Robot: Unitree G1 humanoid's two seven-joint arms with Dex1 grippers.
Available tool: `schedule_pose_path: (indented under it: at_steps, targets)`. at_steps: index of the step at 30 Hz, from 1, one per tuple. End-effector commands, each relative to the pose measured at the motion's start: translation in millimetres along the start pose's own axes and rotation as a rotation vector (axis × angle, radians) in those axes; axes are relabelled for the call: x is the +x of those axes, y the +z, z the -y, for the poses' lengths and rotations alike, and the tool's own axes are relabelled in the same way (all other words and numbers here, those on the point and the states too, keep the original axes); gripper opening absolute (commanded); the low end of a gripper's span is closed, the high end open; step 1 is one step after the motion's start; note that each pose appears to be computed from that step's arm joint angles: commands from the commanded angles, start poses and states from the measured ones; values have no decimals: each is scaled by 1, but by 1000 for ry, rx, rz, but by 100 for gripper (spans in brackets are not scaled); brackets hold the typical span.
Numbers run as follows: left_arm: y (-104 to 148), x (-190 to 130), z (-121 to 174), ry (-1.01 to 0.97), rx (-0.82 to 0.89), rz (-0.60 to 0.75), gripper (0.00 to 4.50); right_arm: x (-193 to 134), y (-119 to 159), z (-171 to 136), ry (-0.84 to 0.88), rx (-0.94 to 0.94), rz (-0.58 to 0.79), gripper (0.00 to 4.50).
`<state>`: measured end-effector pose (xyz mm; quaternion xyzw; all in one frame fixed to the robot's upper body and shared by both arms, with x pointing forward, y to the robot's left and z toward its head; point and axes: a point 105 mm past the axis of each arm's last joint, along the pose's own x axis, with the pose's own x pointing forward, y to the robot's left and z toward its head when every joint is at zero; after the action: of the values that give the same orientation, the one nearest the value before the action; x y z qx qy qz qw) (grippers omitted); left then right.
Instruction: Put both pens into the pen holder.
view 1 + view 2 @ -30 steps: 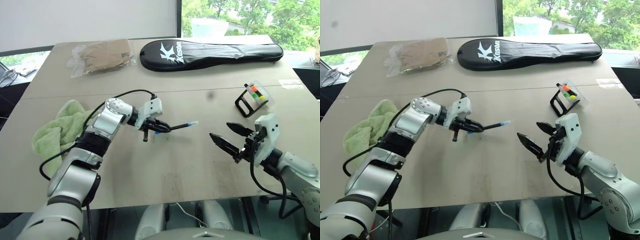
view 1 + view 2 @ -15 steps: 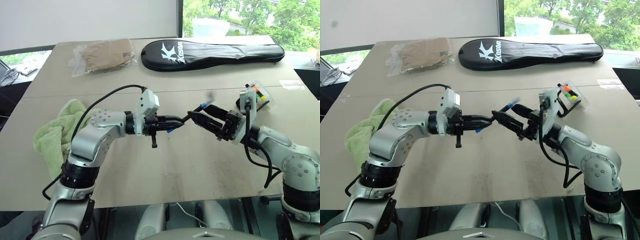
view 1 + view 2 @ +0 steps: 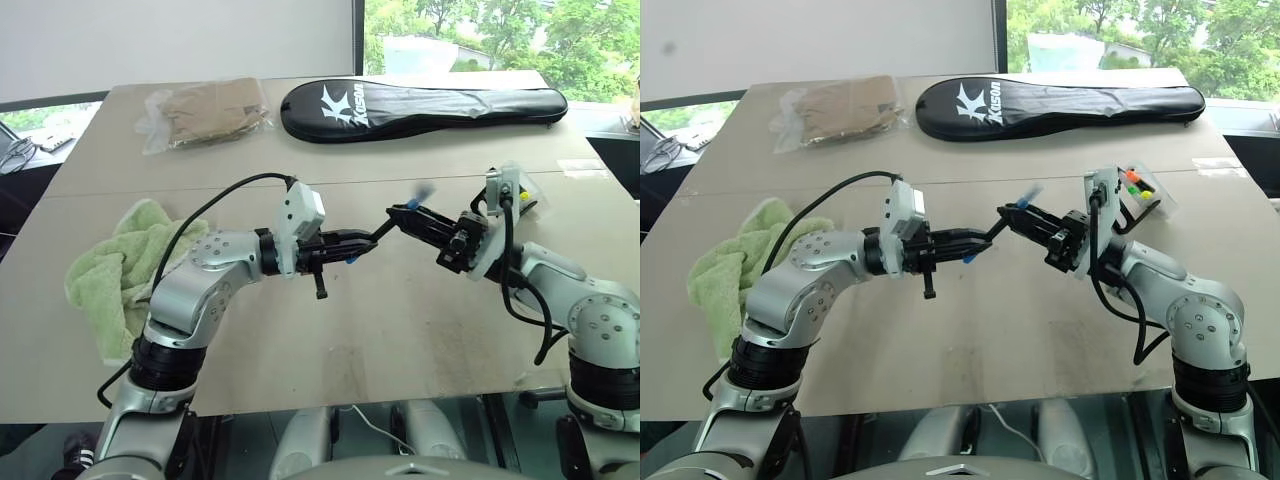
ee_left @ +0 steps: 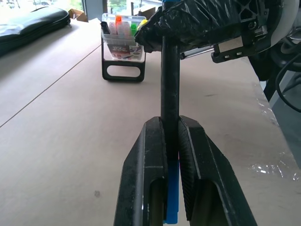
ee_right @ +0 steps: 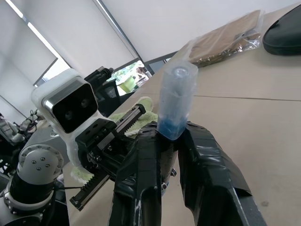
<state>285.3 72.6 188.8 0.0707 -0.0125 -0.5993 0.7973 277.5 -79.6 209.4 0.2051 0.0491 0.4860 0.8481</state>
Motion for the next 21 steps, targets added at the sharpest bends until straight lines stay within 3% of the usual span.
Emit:
schedule_pose_path:
  at_steps: [1, 2, 4, 8, 11, 15, 21]
  targets:
    - [21, -8, -5, 44, 49, 66, 210, -10, 22, -1, -36, -69, 82, 8]
    - [22, -10, -7, 62, 44, 66, 237, -14, 28, 2, -64, -91, 96, 8]
    - [21, -16, -8, 85, 31, 58, 334, -24, 45, 13, -165, -184, 116, 8]
    - [8, -20, -5, 116, 70, -24, 338, -44, 83, 30, -375, -482, 103, 8]
    - [0, -11, 6, 90, 92, -43, 338, -51, 108, 31, -437, -666, 50, 8]
    - [-1, -3, 9, 83, 93, -34, 338, -58, 130, 25, -444, -786, 5, 8]
    - [-6, -8, 6, 75, 113, -47, 338, -82, 140, 37, -532, -921, -177, 8]
